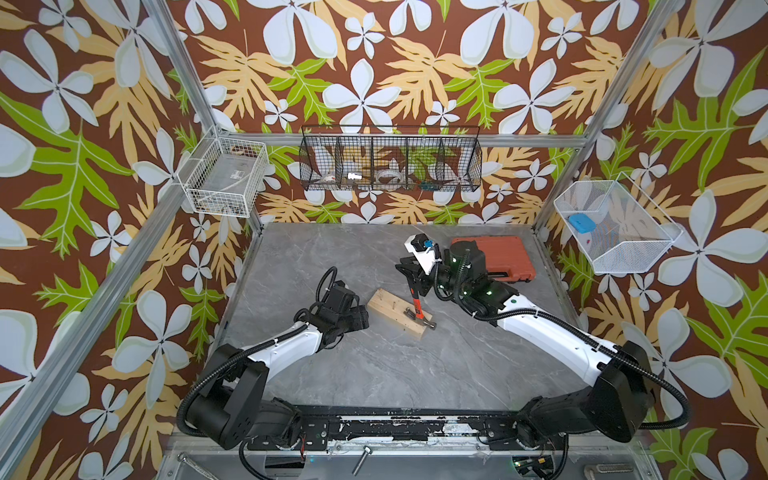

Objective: Use a claw hammer to pull out a nail
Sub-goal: Move the mounting plate to the center of the board, then adjust the hammer at the mounting plate.

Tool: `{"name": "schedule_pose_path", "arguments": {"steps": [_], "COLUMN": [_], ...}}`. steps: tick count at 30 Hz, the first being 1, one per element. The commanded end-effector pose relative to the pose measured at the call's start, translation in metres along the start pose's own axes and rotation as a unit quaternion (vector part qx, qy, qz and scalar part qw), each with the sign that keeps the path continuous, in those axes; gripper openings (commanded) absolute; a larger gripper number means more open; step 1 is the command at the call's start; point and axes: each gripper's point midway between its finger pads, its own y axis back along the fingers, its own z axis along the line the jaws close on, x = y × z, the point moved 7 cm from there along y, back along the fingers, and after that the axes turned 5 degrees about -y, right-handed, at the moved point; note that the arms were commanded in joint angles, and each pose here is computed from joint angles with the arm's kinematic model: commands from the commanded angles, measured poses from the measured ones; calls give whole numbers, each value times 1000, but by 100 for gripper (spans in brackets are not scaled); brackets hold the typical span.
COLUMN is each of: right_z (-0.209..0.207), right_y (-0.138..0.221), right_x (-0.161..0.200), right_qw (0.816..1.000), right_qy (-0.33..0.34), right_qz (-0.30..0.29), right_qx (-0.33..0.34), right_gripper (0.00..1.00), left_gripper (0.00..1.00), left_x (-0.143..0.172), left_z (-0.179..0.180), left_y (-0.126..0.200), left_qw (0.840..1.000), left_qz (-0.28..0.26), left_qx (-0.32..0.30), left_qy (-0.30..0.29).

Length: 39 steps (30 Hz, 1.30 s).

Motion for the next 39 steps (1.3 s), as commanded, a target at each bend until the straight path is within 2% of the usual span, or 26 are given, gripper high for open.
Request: {"name": "schedule_pose_path", "arguments": {"steps": [1,4,7,13,16,18,21,23,27,30,31,35,39], "right_z": [2,3,4,7,6,7,6,5,4,3,3,3,2], "right_y": [6,9,10,12,12,12,11,9,5,6,6,6,4], "right_x": [-18,-17,-14,-11,-10,-9,-7,-6,-6,-7,-8,-10,-11], "right_qw": [998,998,998,999,999,999,999,1000,1000,999,999,998,998], "right_qy": [15,19,20,16,13,11,4,0,-11,-17,-18,-25,-29], "right_qz": [-54,-61,-57,-48,-41,-37,-34,-30,-28,-41,-45,-54,-60], "right_qx": [5,2,0,-10,-10,-10,-8,-9,-9,-3,-2,-3,-4], "right_gripper": [0,0,0,0,0,0,0,0,0,0,0,0,0], "left_gripper": [78,78,77,76,75,74,73,72,70,67,67,67,67], "left_x": [-10,-16,-21,-27,-18,-11,-5,-4,-4,2,2,-3,-6], "left_z": [-5,-7,-15,-26,-52,-72,-87,-94,-113,-124,-127,-135,-142], "left_y": [-5,-7,2,47,76,95,118,125,118,116,114,102,94], "left_qw": [1000,999,998,981,952,922,882,866,855,829,826,828,823], "left_qz": [-4,-4,-19,-124,-199,-258,-342,-373,-383,-417,-426,-435,-442], "left_qx": [17,32,60,113,167,199,231,239,245,267,265,255,257], "left_qy": [-8,-7,-31,-93,-162,-209,-228,-233,-249,-259,-256,-246,-247]}}
